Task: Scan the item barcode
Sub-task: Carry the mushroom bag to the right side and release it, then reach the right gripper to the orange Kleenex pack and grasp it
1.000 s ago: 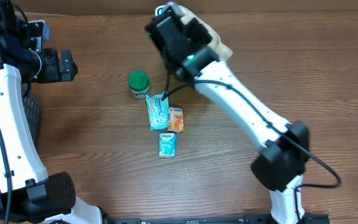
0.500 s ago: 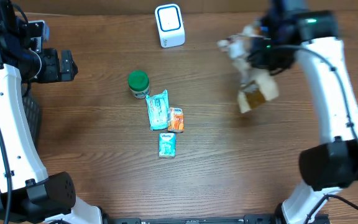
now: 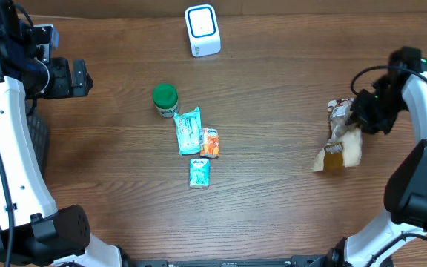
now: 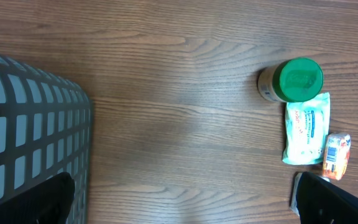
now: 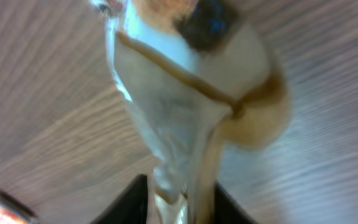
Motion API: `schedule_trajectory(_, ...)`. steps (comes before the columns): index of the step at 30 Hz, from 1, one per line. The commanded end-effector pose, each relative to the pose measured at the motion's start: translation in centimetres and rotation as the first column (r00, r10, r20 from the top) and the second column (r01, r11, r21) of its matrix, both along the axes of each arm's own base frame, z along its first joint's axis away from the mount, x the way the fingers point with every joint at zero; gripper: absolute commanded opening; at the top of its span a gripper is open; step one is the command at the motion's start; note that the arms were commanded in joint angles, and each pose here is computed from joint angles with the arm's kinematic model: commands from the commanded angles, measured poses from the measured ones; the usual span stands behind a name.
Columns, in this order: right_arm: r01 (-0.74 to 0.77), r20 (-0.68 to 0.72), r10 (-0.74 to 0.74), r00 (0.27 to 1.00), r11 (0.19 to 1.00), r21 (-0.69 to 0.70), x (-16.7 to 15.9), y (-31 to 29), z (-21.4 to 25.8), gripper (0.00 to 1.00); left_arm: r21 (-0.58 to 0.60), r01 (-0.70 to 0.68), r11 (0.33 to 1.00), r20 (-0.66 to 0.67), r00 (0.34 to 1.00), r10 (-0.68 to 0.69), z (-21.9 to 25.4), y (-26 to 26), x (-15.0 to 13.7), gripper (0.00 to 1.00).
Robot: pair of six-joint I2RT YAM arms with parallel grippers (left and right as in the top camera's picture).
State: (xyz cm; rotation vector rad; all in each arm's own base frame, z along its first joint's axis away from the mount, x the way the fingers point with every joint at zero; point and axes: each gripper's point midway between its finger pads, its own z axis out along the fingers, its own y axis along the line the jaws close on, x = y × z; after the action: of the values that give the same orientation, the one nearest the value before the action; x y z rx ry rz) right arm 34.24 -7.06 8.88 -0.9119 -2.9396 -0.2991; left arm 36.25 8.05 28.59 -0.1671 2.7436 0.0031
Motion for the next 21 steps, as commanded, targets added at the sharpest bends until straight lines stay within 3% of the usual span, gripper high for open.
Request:
schedule_trajectory(1, 0.0, 0.022, 0.0, 1.0, 1.0, 0.001, -0.2, -0.7, 1.7, 0.39, 0.011, 0.012, 1.0, 0.004, 1.0, -0.012, 0.1, 0.2, 0.0, 1.0)
schedule_trajectory(7, -0.146, 0.115, 0.135, 0.984, 0.985, 0.094, 1.1, 2.5, 6.8, 0.45, 0.011, 0.012, 1.0, 0.004, 1.0, -0.012, 0.1, 0.2, 0.0, 0.99)
schedule_trajectory(11, -0.297, 0.244, 0.243, 0.939, 0.931, 0.212, 2.7, 8.0, 9.1, 0.59, 0.011, 0.012, 1.0, 0.004, 1.0, -0.012, 0.1, 0.2, 0.0, 1.0)
schedule_trajectory(12, -0.326, 0.268, 0.261, 0.927, 0.915, 0.238, 3.0, 9.4, 9.3, 0.58, 0.011, 0.012, 1.0, 0.004, 1.0, -0.012, 0.1, 0.2, 0.0, 1.0)
schedule_trajectory(14, -0.411, 0.32, 0.318, 0.892, 0.866, 0.285, 3.4, 13.5, 9.2, 0.57, 0.011, 0.012, 1.0, 0.004, 1.0, -0.012, 0.1, 0.2, 0.0, 1.0)
schedule_trajectory(21, -0.487, 0.289, 0.407, 0.867, 0.817, 0.308, 2.5, 20.6, 5.3, 0.58, 0.011, 0.012, 1.0, 0.004, 1.0, -0.012, 0.1, 0.2, 0.0, 1.0)
